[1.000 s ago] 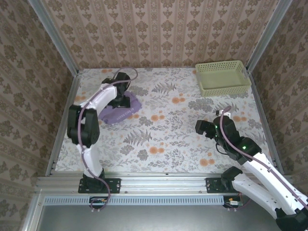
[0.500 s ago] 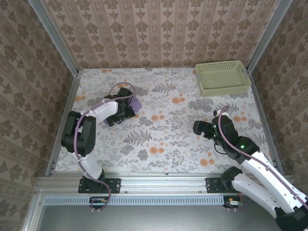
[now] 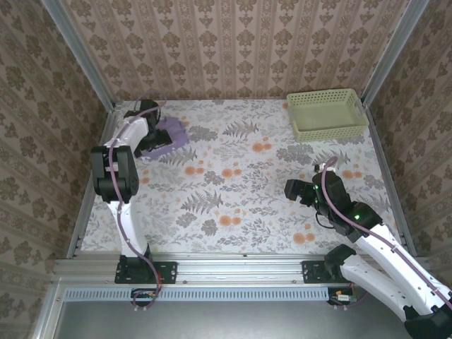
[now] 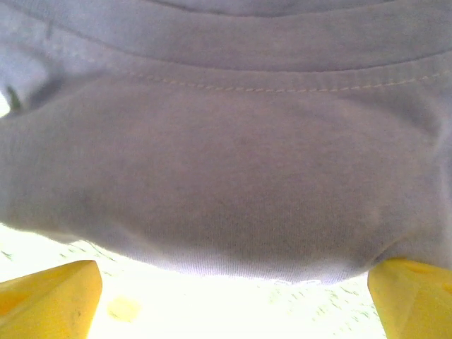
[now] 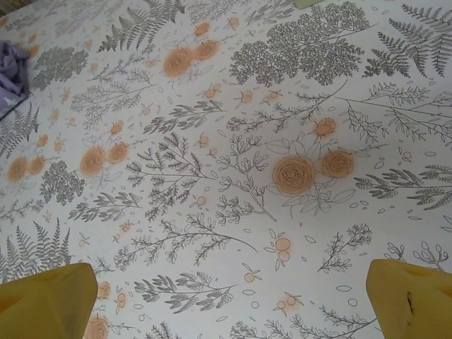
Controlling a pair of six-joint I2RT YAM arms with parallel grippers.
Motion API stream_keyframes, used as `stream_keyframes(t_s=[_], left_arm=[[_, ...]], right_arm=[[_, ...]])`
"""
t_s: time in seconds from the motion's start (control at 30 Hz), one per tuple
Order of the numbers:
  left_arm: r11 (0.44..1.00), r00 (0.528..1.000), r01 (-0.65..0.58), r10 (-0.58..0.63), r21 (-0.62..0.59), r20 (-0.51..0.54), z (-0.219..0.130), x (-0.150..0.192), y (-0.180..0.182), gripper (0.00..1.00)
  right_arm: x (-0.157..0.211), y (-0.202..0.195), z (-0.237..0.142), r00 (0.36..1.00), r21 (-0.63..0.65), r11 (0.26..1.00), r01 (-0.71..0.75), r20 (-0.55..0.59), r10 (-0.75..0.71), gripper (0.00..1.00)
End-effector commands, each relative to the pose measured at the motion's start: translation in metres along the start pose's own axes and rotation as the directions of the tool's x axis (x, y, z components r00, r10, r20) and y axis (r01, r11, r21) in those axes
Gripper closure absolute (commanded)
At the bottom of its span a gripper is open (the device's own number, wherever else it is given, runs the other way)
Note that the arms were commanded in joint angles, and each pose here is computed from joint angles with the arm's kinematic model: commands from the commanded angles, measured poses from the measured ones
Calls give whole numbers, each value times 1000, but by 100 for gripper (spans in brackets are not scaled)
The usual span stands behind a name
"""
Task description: Fold the inside-out t-shirt
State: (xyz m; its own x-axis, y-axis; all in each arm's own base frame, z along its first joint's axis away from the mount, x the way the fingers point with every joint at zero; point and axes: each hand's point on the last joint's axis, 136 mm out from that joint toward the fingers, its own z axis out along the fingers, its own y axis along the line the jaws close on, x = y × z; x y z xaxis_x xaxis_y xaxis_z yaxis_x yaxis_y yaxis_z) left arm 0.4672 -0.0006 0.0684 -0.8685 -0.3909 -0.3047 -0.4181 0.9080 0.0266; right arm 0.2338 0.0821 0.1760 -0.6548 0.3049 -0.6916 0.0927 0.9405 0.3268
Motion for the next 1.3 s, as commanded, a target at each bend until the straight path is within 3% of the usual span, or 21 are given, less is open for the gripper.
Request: stream_keyframes(t_s=[0.0,0.1,0.2,0.4,0.53,0.7,0.83,1.03,1.1,1.17,1.27], left_arm=[[994,994,-89,85,-67,-65,7,-7,26,3],[993,996,-71,65,-92,-68,17,-25,44,4],[993,999,-49,47,-105,-22,18,-56,63,13],[993,995,-50,59,-106,86,-5,-103,77,10],[997,991,-42,50,-68,126,-25,-99,67,5],[999,971,-21,28,-30,238,-63,-69,61,0],[999,905,21,-1,-44,425,-98,-36,73,0],[998,726,57,-42,1,687,-125,26,108,0],[999,681,52,-43,10,731,-125,46,112,0],[999,669,45,-49,26,741,-118,59,113,0],[993,634,-120,87,-14,769,-106,66,91,0]], right_arm=[[-5,-1,-4,1000,11,1000,-3,4,3,1],[-4,0,-3,1000,12,1000,-7,-7,7,1],[-2,3,0,1000,-1,1000,-21,-22,21,1],[4,5,6,998,3,1000,-21,-58,21,1],[-1,-4,6,999,54,998,10,-33,-8,1],[-30,-19,1,996,160,985,58,53,-67,0],[-59,-32,4,981,264,960,95,141,-135,0],[-89,-64,33,940,398,911,109,256,-225,0],[-89,-78,51,934,415,902,119,260,-243,0],[-87,-88,66,933,411,905,107,272,-234,0],[-84,-88,89,920,355,925,139,298,-253,0]])
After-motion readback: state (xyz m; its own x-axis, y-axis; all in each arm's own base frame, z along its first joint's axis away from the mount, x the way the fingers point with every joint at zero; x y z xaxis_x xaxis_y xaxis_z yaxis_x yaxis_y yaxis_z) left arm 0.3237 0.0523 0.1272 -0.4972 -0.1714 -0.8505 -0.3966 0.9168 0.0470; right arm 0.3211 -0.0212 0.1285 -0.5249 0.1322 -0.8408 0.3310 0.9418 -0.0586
